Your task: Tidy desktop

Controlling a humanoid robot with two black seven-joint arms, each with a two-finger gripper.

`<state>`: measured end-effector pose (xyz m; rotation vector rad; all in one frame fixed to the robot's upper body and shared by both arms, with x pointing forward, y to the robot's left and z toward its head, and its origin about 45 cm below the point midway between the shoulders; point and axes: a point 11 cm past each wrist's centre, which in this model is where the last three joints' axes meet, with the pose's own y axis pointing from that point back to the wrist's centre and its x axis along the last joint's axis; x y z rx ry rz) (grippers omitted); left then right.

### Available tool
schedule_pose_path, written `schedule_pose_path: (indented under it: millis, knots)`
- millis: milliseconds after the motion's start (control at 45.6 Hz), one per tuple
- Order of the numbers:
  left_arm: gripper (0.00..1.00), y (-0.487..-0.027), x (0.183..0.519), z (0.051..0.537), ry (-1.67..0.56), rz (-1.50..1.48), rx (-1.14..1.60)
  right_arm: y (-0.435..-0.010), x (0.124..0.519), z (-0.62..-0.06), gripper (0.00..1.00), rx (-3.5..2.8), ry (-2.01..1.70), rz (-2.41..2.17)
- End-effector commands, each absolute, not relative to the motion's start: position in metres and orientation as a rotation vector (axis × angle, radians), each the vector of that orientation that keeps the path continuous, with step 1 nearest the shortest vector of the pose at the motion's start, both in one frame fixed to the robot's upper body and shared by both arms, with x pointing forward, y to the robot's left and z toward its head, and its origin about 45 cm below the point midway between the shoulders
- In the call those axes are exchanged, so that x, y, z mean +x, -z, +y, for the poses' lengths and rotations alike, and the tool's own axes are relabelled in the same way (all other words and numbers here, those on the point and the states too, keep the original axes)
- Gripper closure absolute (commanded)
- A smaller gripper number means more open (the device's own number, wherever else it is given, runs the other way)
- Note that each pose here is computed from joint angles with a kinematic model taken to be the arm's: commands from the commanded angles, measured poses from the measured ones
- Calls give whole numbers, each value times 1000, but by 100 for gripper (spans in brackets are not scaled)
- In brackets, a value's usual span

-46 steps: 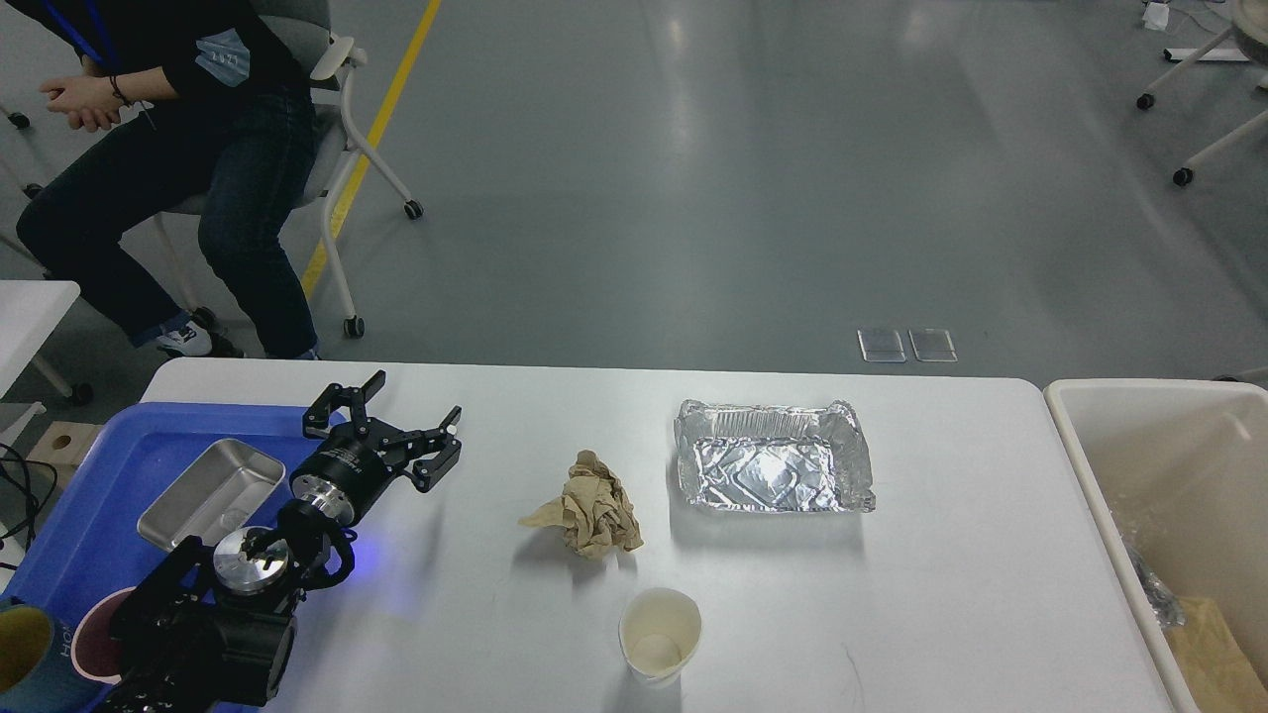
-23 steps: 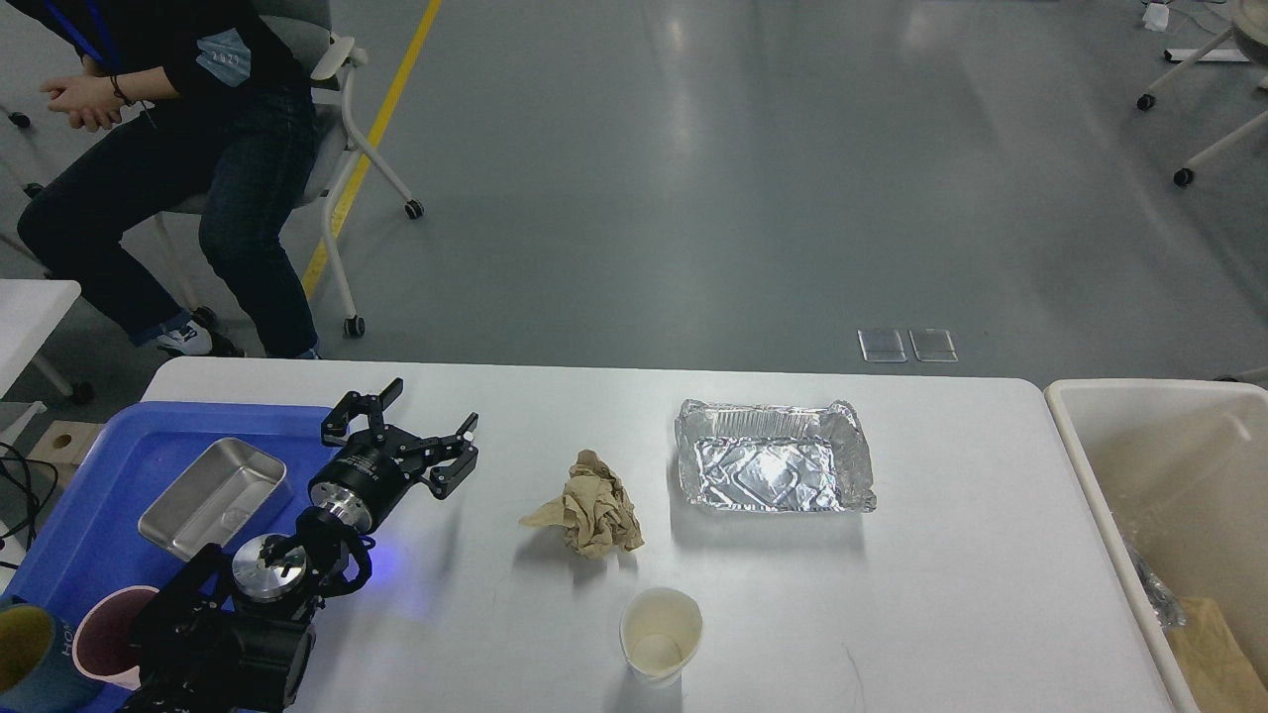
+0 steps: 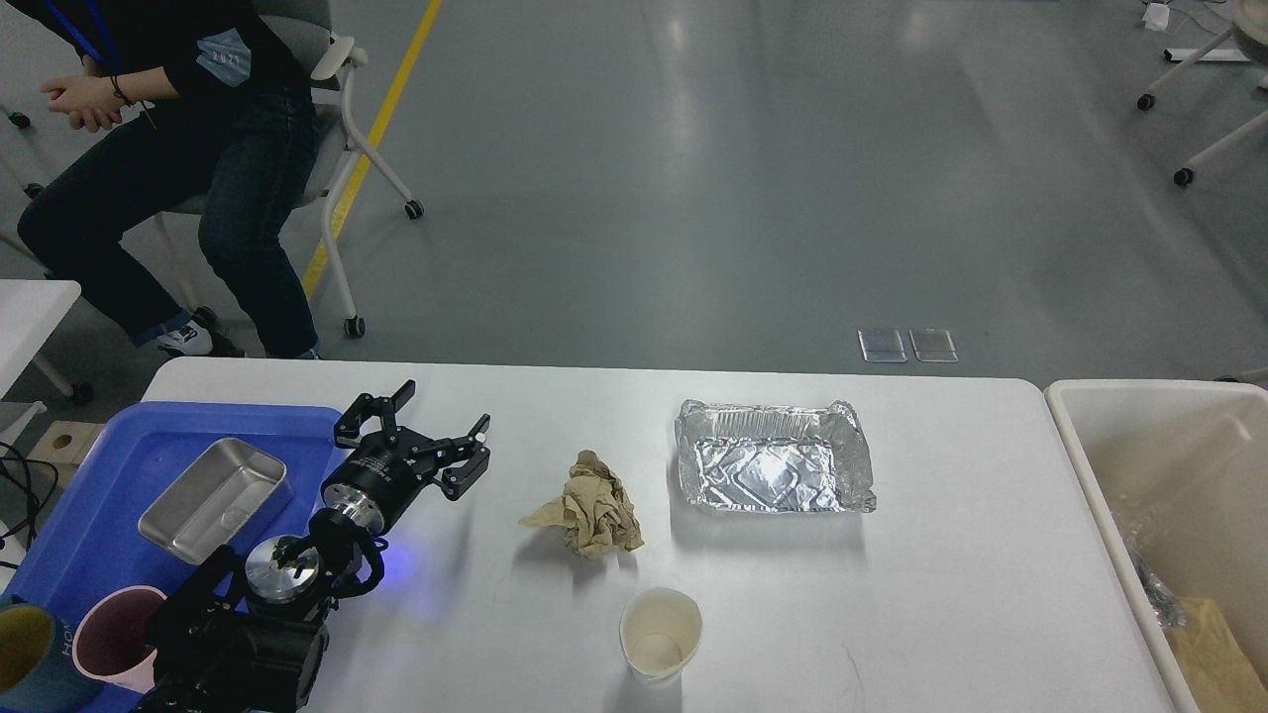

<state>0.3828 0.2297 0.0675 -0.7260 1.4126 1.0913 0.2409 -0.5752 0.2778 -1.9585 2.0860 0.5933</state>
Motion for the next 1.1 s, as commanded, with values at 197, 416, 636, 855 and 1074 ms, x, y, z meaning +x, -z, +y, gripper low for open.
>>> schedule_pose_path:
  millis: [197,416,636,855,1074]
  knots:
    - [0,-66,382,230,-1095,1421,-741,-253,256,-517,0,-2462,-545,2146]
    - [0,-64,379,235,-1103,1422,-748,-263,246,-494,0,-2926,-352,2195]
    - [0,-55,372,235,-1111,1440,-743,-305,246,-483,0,-3422,-86,2053]
    - [0,-53,370,232,-1111,1448,-740,-330,244,-456,0,-3781,208,1750]
    - [0,-52,370,231,-1109,1449,-739,-316,234,-415,0,-3858,313,1458]
